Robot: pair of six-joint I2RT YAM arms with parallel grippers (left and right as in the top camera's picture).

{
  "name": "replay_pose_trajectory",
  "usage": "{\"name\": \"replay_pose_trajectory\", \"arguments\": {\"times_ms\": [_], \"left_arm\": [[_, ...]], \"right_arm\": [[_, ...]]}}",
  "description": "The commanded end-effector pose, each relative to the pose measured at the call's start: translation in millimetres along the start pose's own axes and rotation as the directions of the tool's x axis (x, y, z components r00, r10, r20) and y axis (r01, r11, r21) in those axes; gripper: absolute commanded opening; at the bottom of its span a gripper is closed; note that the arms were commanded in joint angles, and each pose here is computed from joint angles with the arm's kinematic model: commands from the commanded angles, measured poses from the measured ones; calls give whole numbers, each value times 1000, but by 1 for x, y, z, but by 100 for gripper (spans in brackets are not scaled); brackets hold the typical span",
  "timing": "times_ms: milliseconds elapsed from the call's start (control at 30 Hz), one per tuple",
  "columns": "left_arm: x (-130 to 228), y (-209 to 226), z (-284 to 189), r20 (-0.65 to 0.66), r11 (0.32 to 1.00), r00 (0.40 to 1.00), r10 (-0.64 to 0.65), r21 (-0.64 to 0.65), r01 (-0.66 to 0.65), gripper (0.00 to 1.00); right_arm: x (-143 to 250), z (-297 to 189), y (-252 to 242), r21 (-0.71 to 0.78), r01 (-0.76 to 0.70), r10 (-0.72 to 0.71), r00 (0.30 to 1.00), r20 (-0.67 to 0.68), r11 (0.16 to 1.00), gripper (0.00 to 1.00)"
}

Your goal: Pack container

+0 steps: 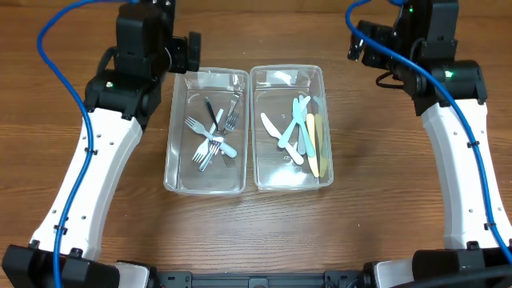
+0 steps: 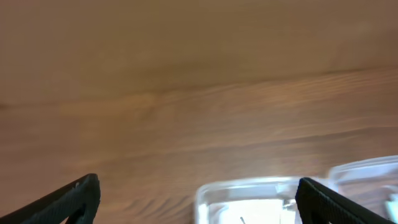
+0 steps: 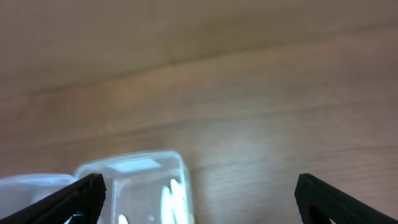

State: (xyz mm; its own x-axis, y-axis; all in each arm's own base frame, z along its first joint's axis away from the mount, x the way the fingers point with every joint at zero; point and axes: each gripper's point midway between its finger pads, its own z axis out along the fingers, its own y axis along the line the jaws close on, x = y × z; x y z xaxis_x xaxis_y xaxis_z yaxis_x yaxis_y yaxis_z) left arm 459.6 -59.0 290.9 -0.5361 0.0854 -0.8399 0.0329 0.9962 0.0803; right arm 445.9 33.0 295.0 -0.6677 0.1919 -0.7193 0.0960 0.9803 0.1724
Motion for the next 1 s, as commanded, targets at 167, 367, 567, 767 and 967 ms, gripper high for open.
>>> {"name": "replay_pose_trajectory", "arguments": {"times_ms": [167,367,567,767,967], "left_arm": [[-5,38,-81,127,990,990,-67,-116,82,100],[42,46,-151,283,986,951,-123,-76,150,100],[132,65,-188,274,970,950,-151,-145,196,100],[166,83,-205,296,951,944,-148,-221,218,100],[195,83,-199,172,955,978,-118,-251,160,100]], "right_arm": [[15,-64,-18,60,-37,34,998,53,997,100],[109,-121,-32,12,-42,40,985,165,999,100],[209,-153,-53,-5,25,-24,982,187,1000,100],[228,-162,-65,11,24,-25,979,203,1000,100],[229,-162,-65,12,24,-26,979,201,1000,100]]}}
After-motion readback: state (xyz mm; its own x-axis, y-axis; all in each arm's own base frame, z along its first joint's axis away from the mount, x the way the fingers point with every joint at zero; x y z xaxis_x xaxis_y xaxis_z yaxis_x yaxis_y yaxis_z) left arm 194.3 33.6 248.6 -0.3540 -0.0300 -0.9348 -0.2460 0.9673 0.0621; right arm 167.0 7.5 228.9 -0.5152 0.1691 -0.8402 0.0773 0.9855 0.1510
